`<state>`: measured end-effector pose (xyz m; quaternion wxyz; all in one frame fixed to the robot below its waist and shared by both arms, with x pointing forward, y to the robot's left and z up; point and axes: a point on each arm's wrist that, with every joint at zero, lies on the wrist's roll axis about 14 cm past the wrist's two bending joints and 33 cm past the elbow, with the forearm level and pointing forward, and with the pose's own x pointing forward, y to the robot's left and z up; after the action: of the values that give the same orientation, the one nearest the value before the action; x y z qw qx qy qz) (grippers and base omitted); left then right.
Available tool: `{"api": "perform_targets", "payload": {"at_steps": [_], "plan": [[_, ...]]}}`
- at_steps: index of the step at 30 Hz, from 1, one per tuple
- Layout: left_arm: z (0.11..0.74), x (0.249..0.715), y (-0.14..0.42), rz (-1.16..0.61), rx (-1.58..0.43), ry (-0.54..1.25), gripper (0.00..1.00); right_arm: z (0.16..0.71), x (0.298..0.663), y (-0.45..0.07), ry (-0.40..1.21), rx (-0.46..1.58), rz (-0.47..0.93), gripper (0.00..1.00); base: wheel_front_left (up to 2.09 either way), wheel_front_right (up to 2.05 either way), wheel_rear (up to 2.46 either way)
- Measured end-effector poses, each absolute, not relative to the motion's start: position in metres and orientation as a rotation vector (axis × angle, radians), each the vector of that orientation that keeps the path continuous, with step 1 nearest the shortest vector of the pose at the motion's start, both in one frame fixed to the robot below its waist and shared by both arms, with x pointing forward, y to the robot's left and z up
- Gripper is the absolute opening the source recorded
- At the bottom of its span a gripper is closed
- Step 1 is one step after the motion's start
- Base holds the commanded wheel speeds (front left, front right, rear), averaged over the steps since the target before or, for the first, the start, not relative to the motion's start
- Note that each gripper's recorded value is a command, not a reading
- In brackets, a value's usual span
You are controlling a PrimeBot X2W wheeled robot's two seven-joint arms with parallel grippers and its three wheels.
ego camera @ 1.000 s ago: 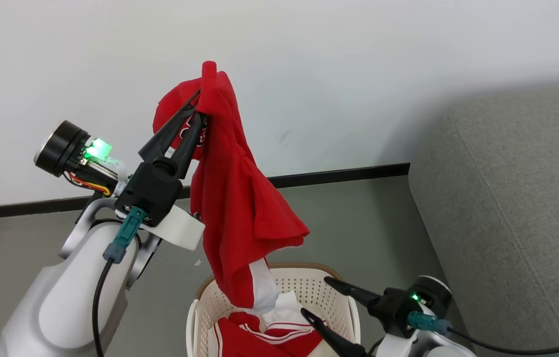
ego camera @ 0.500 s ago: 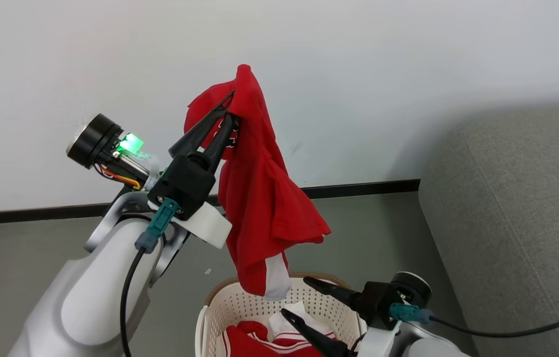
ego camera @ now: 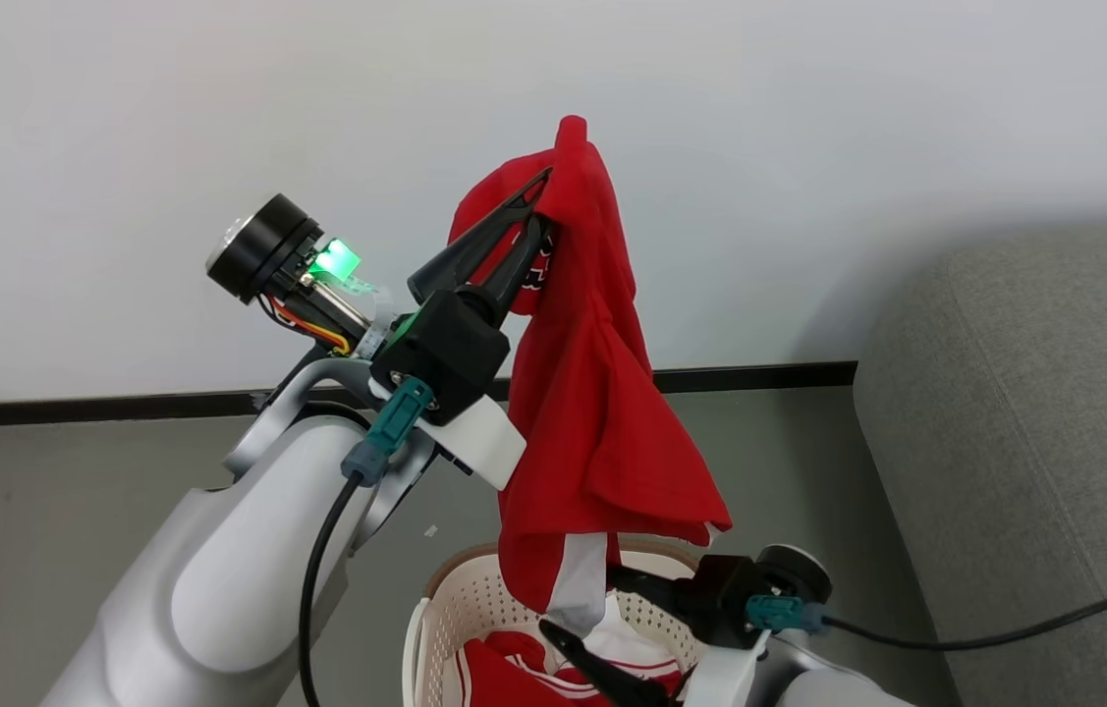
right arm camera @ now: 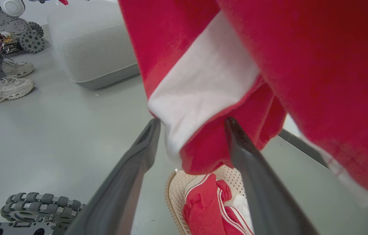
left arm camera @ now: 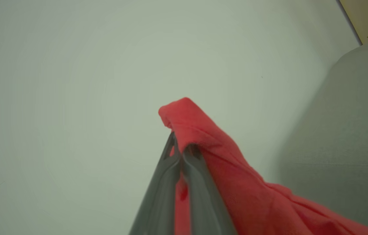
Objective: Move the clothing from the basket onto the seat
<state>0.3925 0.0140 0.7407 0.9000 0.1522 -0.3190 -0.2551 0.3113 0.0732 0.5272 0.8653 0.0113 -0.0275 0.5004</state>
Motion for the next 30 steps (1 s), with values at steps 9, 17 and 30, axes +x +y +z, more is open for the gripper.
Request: {"api": "perform_targets", "payload": {"at_steps": [9, 17, 30], "plan": [[0.741, 0.389, 0.011, -0.540, 0.339, -0.648, 0.00, 0.539, 0.303, 0.099, -0.075, 0.047, 1.122, 1.00, 0.00, 0.00, 0.00], [0.746, 0.384, 0.011, -0.537, 0.351, -0.654, 0.00, 0.537, 0.308, 0.106, -0.060, 0.048, 1.123, 0.53, 0.00, 0.00, 0.00], [0.734, 0.400, 0.026, -0.489, 0.343, -0.576, 0.00, 0.542, 0.305, 0.110, -0.085, 0.013, 1.159, 0.00, 0.00, 0.00, 0.00]]}}
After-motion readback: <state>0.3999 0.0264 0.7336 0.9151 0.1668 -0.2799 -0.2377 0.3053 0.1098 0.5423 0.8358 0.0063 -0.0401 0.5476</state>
